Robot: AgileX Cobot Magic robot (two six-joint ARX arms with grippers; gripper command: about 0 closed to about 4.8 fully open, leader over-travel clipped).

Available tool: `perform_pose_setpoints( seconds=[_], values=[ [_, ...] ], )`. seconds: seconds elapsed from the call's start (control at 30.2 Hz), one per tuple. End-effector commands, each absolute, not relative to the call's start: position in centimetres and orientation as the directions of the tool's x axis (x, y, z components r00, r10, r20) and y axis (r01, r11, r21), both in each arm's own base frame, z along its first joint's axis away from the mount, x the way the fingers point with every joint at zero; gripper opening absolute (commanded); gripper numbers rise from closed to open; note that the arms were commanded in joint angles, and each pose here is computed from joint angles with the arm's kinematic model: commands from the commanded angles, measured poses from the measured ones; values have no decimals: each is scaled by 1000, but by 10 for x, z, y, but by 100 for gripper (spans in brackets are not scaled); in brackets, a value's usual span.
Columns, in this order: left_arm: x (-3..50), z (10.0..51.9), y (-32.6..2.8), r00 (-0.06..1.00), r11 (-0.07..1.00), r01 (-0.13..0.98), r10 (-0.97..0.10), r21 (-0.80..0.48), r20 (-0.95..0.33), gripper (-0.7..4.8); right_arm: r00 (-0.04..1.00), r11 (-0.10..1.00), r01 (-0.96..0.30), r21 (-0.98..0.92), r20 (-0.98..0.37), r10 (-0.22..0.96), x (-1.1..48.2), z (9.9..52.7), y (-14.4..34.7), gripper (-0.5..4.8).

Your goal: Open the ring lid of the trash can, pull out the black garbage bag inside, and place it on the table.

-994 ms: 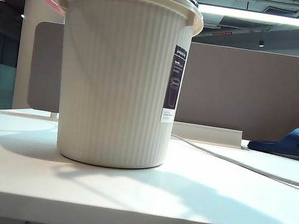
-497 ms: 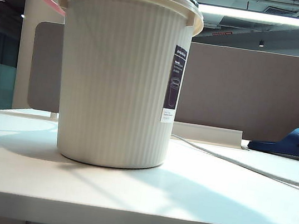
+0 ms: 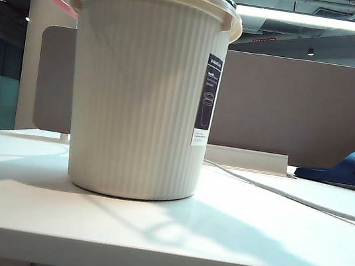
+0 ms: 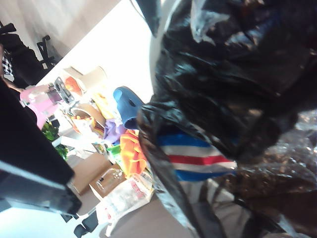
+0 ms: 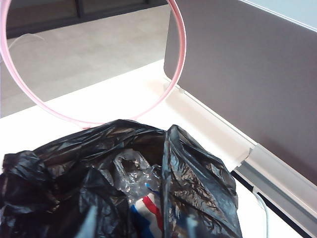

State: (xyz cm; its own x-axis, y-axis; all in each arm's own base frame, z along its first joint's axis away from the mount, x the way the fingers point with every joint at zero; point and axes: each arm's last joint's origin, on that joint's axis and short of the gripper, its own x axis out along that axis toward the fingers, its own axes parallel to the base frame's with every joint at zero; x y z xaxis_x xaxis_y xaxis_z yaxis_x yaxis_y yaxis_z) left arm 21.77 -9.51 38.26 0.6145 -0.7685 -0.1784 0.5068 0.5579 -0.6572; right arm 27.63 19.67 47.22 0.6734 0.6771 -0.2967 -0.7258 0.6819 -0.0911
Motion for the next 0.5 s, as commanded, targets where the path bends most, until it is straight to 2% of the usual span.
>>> perform_pose_setpoints(
  seconds=[0.03, 0.1, 0.17, 0.4, 0.5],
  values=[
    [223, 385, -97, 623, 557, 545, -769, -626, -143, 113, 670, 678, -728, -96, -304, 677, 280, 469, 199, 253],
    [225, 387, -97, 625, 581, 606, -770, -543, -126, 163, 667, 679, -728, -93, -320, 672, 280, 467, 200, 253],
    [225, 388, -98, 628, 603, 660, -770, -448, -112, 184, 665, 679, -729, -91, -330, 670, 281, 466, 200, 253],
    [227, 390, -96, 681, 684, 698, -725, -212, -100, 185, 664, 678, -729, -90, -333, 670, 280, 465, 200, 253],
    [228, 389, -97, 684, 690, 702, -722, -175, -104, 186, 663, 678, -729, -90, -335, 669, 280, 465, 200, 253]
  ],
)
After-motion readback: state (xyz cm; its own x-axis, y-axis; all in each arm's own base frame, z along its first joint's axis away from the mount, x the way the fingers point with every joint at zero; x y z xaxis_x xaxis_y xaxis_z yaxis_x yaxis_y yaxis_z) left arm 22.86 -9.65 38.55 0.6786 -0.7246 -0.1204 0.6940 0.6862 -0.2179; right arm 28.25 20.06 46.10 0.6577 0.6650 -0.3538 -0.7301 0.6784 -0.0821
